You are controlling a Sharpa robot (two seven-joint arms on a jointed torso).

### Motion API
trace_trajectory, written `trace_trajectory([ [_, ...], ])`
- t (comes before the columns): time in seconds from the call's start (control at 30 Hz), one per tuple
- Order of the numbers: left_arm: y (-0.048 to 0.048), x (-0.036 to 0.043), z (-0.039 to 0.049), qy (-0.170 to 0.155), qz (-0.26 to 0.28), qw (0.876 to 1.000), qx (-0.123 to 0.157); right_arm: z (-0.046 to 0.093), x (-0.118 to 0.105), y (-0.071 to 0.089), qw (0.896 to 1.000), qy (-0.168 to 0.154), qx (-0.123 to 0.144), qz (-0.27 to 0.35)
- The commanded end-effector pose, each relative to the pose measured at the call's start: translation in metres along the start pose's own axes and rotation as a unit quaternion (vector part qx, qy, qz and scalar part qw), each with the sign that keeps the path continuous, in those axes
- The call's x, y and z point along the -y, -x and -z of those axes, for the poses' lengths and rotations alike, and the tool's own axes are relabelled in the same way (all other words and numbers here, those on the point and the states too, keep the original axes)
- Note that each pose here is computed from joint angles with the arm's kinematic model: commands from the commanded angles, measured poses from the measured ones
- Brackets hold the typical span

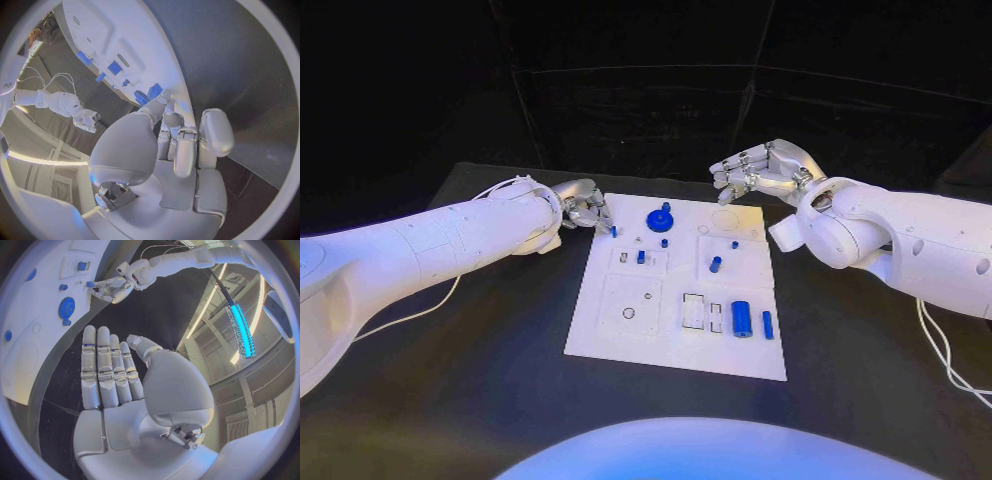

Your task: Assemble the parts on the task board

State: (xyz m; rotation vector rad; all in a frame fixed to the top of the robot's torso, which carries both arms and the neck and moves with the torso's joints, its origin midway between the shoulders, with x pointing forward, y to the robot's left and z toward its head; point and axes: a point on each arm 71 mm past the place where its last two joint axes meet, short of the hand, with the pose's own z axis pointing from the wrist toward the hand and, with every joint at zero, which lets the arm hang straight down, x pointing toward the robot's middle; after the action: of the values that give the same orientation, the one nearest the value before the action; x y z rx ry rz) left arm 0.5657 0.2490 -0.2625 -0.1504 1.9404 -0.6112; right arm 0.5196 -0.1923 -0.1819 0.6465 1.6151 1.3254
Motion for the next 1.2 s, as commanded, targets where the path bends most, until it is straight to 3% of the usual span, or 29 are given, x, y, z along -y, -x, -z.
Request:
trace_trajectory([
  [0.03, -0.0019, -0.0022, -0.0001, 0.013, -0.001, 1.0, -0.002, -0.001, -0.002, -0.001, 1.0, 0.006, -0.004, -0.001],
  [0.37, -0.0016, -0.0025, -0.0002, 0.015, -0.002, 1.0, 0.0, -0.001, -0.002, -0.001, 1.0, 0.006, -0.004, -0.001],
  [0.53, 0.0015, -0.0074, 0.0016, 0.023, -0.002, 1.0, 0.003, 0.0, -0.002, 0.0, 1.0, 0.006, -0.003, -0.001],
  [0.77, 0.02, -0.0169, 0.0056, 0.036, 0.004, 0.999, 0.024, 0.0, -0.002, 0.0, 1.0, 0.007, -0.004, -0.001],
  [0.97, 0.0462, -0.0133, 0.0099, 0.033, 0.033, 0.998, 0.046, 0.0, -0.002, -0.001, 1.0, 0.007, -0.004, -0.001],
  [1.07, 0.0579, -0.0078, 0.0126, 0.034, 0.046, 0.998, 0.03, 0.0, -0.002, 0.0, 1.0, 0.006, -0.004, -0.001],
  [1.2, 0.0655, 0.0041, 0.0173, 0.047, 0.055, 0.997, -0.028, 0.0, -0.002, 0.001, 1.0, 0.006, -0.003, -0.001],
])
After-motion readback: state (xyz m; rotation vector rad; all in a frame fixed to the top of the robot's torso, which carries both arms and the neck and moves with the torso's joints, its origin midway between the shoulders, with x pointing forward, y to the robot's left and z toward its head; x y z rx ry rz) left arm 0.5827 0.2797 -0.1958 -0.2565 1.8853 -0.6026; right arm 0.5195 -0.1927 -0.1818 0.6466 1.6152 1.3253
